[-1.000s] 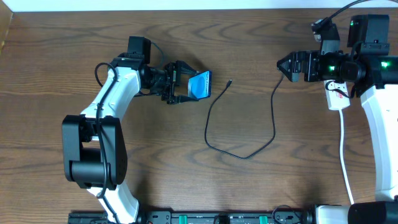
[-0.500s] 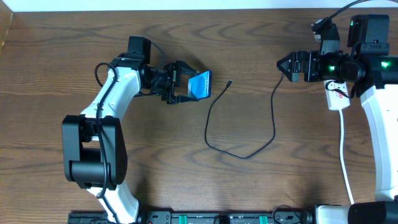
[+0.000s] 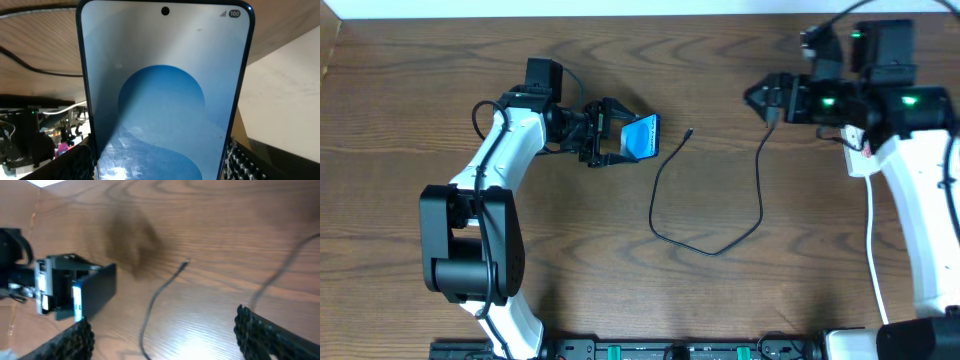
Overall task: Plug charger to phone and switch on socket
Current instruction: 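Lift the phone with the left gripper and tilt it upright toward center, then move the right gripper to the phone and grasp its top edge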
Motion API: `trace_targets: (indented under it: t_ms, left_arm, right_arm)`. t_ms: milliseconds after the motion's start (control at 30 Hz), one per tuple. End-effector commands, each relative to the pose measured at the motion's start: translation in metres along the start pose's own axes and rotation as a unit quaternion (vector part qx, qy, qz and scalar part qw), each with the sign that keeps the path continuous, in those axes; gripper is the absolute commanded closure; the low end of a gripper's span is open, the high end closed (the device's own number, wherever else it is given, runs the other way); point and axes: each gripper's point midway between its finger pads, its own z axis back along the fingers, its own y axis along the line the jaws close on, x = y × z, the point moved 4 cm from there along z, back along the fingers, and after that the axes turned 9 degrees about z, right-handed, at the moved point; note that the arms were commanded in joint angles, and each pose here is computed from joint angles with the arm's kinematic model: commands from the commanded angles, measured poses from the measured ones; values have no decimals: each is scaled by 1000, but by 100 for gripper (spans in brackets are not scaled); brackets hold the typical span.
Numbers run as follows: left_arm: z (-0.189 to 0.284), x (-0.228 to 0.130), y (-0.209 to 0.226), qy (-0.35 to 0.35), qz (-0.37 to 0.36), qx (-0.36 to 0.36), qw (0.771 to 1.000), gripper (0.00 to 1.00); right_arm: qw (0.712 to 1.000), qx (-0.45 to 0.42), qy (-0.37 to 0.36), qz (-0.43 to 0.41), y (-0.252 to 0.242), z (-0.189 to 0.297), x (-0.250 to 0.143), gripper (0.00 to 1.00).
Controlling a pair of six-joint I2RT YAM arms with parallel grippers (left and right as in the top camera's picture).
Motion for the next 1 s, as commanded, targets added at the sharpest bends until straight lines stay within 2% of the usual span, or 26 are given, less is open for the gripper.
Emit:
trace_targets:
  t_ms: [0, 100, 267, 567, 967]
  left_arm:
    - [10, -14, -6, 1, -16, -16, 1000, 26]
    - [10, -11, -7, -13, -16, -20, 1000, 26]
    - [10, -6, -8, -31, -16, -24, 999, 26]
    - [10, -6, -8, -32, -16, -24, 999, 26]
    - [10, -6, -8, -32, -16, -24, 999, 26]
  right_arm:
    - [997, 8, 6, -78, 9, -17, 4, 20]
    - [992, 16, 16, -125, 16, -34, 3, 27]
    - [989, 41, 40, -137, 37, -70, -2, 28]
    - [992, 82, 60, -78, 85, -112, -14, 28]
    - [991, 80, 110, -22, 114, -149, -48, 39]
